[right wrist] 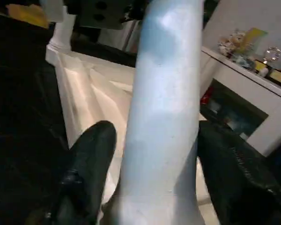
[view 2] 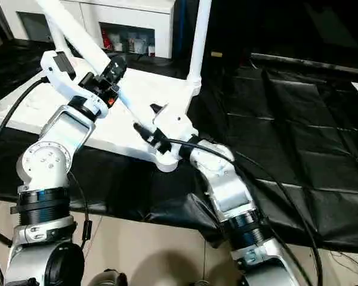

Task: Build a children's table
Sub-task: Pick table leg

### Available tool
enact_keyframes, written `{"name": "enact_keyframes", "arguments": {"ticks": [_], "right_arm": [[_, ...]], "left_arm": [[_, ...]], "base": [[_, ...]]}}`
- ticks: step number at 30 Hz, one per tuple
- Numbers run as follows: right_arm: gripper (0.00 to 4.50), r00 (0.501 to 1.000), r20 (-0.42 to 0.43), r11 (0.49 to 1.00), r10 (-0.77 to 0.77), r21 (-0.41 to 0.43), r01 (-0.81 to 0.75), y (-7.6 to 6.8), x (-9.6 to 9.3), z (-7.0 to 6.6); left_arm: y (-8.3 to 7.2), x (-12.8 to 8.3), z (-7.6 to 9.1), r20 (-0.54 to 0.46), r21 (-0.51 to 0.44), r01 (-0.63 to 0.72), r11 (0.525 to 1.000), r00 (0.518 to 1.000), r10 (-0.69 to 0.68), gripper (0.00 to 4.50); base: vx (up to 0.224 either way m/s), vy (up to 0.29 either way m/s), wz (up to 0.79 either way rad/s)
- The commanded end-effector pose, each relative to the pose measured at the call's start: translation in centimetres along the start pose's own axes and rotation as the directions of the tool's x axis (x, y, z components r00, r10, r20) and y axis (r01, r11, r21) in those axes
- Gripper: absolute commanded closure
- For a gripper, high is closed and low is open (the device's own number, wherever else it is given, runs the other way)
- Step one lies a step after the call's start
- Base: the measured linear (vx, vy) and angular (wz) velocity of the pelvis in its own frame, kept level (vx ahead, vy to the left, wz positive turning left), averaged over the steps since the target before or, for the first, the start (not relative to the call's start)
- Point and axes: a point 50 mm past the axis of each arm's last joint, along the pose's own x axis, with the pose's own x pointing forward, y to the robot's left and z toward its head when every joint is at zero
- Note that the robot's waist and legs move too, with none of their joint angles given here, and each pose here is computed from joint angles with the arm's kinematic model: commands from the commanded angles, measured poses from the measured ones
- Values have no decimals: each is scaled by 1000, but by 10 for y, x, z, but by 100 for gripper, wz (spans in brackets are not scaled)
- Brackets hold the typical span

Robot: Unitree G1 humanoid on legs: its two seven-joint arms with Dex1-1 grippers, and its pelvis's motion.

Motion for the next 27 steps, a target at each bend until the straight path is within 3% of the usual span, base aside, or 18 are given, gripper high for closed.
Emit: {"name": "enact_keyframes", "arguments": {"ticks": [1, 3, 4, 5, 10, 12, 14, 20, 27], "right_arm": [[118, 998, 30, 996, 54, 76, -56, -2, -2, 4], [107, 996, 46, 989, 73, 126, -78, -5, -4, 6], [107, 993, 81, 972, 81, 212, -97, -12, -7, 12], [107, 986, 144, 923, 85, 362, -132, -27, -11, 23], [107, 980, 165, 809, 108, 558, -183, -58, -18, 34], [107, 980, 165, 790, 115, 583, -191, -60, -18, 35], [107, 975, 143, 713, 168, 666, -220, -65, -21, 32], [107, 954, 97, 656, 285, 706, -268, -63, -26, 29], [107, 921, 51, 629, 386, 716, -303, -53, -25, 27]], "left_arm": [[-6, 2, -2, -30, 36, 49, 998, 998, -48, 266], [-6, 1, -1, -37, 59, 53, 997, 998, -51, 266], [-3, 0, 0, -53, 97, 57, 994, 997, -52, 266], [1, -2, 2, -92, 155, 72, 985, 994, -58, 266], [-2, -5, 6, -190, 179, 190, 965, 969, -156, 267], [-4, -6, 6, -202, 178, 209, 962, 964, -172, 267], [-11, -9, 3, -262, 135, 284, 949, 934, -242, 267], [-17, -10, 1, -293, 105, 339, 935, 909, -296, 267], [-23, -10, 3, -306, 91, 369, 925, 894, -327, 267]], "base": [[0, 0, 0], [0, 0, 0], [0, 0, 0], [0, 0, 0], [0, 0, 0], [0, 0, 0], [0, 0, 0], [0, 0, 0], [0, 0, 0]]}}
